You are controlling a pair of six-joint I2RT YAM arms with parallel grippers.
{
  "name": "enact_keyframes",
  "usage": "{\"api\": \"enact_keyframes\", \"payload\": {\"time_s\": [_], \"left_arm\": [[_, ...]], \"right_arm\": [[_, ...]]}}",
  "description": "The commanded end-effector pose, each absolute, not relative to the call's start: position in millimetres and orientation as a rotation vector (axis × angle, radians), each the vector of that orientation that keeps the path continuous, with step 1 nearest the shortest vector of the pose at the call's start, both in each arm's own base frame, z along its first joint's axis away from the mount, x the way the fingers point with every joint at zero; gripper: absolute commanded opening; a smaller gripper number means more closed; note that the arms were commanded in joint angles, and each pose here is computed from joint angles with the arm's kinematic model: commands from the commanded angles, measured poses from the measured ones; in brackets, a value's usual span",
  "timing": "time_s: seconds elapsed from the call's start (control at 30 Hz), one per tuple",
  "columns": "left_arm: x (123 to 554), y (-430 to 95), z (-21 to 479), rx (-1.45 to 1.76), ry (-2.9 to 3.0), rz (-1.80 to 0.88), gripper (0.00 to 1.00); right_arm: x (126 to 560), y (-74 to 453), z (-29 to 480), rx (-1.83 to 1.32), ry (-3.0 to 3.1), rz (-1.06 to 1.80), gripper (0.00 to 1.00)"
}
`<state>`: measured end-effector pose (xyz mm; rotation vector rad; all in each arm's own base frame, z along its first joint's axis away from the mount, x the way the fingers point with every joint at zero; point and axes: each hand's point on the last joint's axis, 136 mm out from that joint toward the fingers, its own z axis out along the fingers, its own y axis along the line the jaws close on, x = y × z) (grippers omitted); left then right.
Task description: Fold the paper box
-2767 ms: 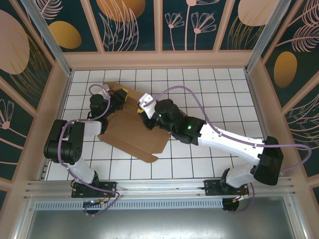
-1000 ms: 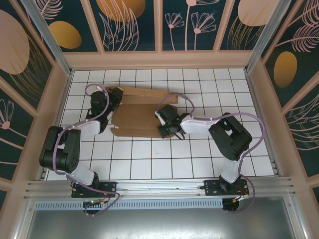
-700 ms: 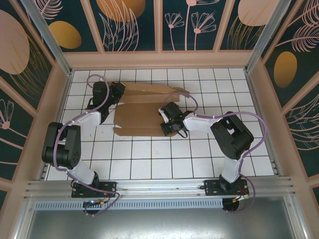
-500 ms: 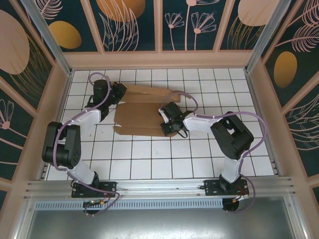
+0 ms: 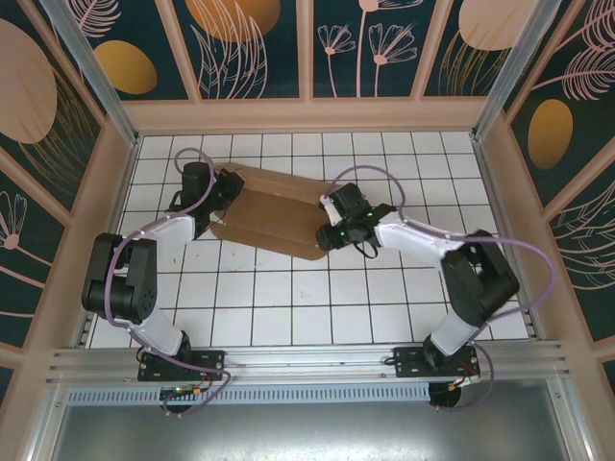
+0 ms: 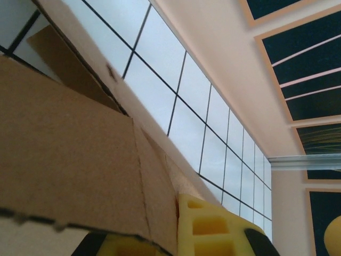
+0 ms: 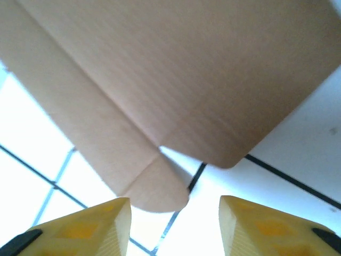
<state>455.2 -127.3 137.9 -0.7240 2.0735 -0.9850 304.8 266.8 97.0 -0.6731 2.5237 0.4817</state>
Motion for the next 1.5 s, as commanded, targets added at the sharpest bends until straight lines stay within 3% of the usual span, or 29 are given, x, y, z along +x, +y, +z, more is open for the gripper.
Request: {"api": "enact_keyframes", "payload": {"time_s": [0.0, 0.13, 0.27, 0.57, 0.73, 0.93, 1.1, 1.3, 1.47], "left_arm": [[451, -119, 137, -0.728, 2.051, -0.952, 0.0], [457, -120, 141, -0.738, 2.042, -0.965, 0.0], [462, -119, 157, -0.787, 2.006, -0.985, 0.0], [435, -110, 156, -1.091, 1.989, -1.022, 0.0], [428, -108, 166, -1.194, 1.996, -0.997, 0.0], [419, -106, 159, -1.355, 2.02, -0.978, 0.0], [414, -96, 179, -1.442, 2.026, -0.871, 0.0], [419, -98, 197, -1.476, 1.961, -0.932, 0.0], [432, -99, 176, -1.52, 1.987, -0.9, 0.0]], "right_arm": [[317, 275, 168, -0.594, 2.36, 0.643, 0.49], [327, 271, 196, -0.496, 2.344, 0.781, 0.49], [323, 279, 199, -0.543, 2.366, 0.742, 0.47], [264, 337, 174, -0.791, 2.356, 0.68, 0.17], [266, 325, 156, -0.691, 2.325, 0.61, 0.0], [285, 308, 122, -0.495, 2.394, 0.459, 0.0], [275, 307, 117, -0.507, 2.362, 0.493, 0.0], [247, 321, 107, -0.651, 2.366, 0.393, 0.0], [247, 324, 92, -0.649, 2.382, 0.429, 0.0]]}}
